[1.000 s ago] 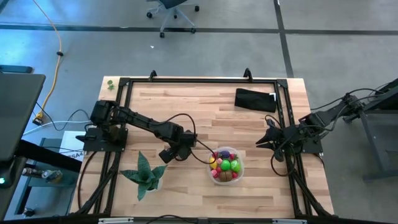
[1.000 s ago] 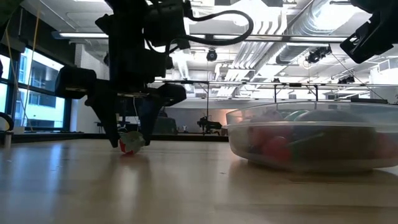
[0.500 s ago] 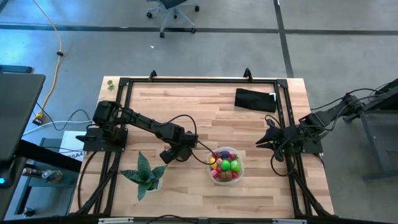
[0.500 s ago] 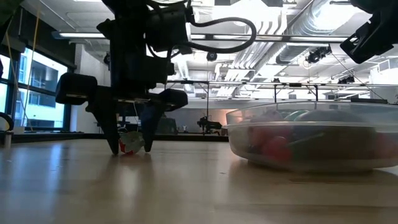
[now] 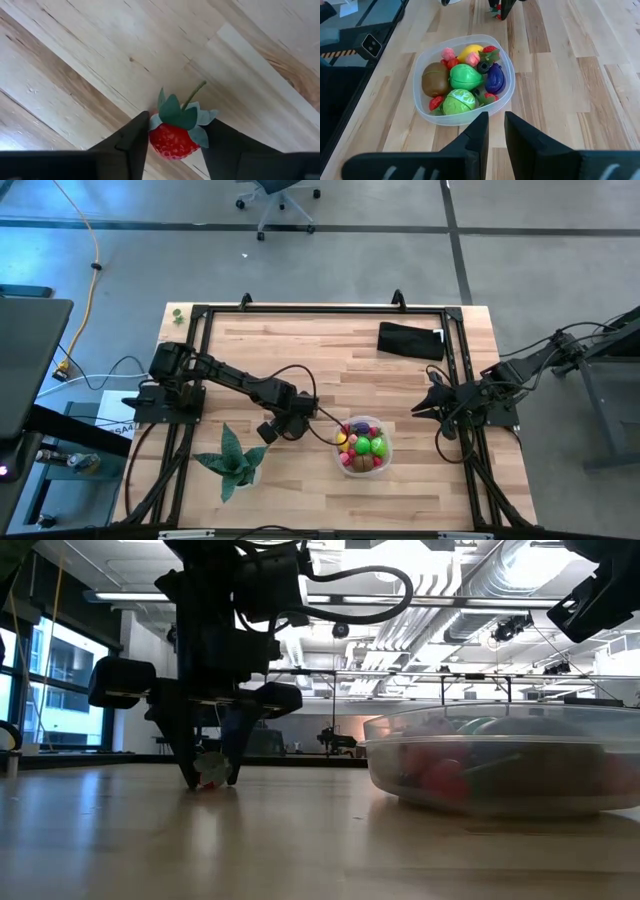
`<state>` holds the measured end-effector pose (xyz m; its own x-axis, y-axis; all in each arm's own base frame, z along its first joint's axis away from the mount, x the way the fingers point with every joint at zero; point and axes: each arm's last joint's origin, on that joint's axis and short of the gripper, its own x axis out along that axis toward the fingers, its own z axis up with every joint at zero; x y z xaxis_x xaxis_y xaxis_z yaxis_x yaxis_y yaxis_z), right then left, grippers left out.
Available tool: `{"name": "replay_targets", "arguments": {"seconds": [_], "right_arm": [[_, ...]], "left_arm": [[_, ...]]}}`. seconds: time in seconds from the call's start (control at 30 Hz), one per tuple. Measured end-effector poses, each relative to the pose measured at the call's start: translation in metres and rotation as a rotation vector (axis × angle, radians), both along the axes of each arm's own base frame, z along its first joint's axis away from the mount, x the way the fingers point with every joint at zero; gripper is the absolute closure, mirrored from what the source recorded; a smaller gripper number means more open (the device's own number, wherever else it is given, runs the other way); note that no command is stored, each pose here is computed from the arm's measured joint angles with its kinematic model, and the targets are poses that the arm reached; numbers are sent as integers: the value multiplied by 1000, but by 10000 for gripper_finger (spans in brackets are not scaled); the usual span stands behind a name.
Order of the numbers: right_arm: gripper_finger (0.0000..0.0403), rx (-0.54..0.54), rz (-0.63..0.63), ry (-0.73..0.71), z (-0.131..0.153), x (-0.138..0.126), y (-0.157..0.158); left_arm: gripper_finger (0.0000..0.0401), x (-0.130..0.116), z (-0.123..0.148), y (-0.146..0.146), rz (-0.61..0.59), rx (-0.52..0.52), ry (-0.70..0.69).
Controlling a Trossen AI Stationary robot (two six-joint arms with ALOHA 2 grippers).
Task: Pick and placing Produce into tupperware
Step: Put the strawberry into the transparent bin
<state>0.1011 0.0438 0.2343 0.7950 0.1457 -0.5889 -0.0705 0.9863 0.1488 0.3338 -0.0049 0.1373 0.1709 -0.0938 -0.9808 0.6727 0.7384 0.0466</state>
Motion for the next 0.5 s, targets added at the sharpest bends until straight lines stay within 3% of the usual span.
{"name": "replay_targets", "arguments": {"seconds": [0.17,0.5], "right_arm": [[352,0,0,0,0,0,0],[352,0,0,0,0,0,0]], "left_arm": [[268,0,0,0,2,-1,-1],[249,12,13,1,9,26,-60]]}}
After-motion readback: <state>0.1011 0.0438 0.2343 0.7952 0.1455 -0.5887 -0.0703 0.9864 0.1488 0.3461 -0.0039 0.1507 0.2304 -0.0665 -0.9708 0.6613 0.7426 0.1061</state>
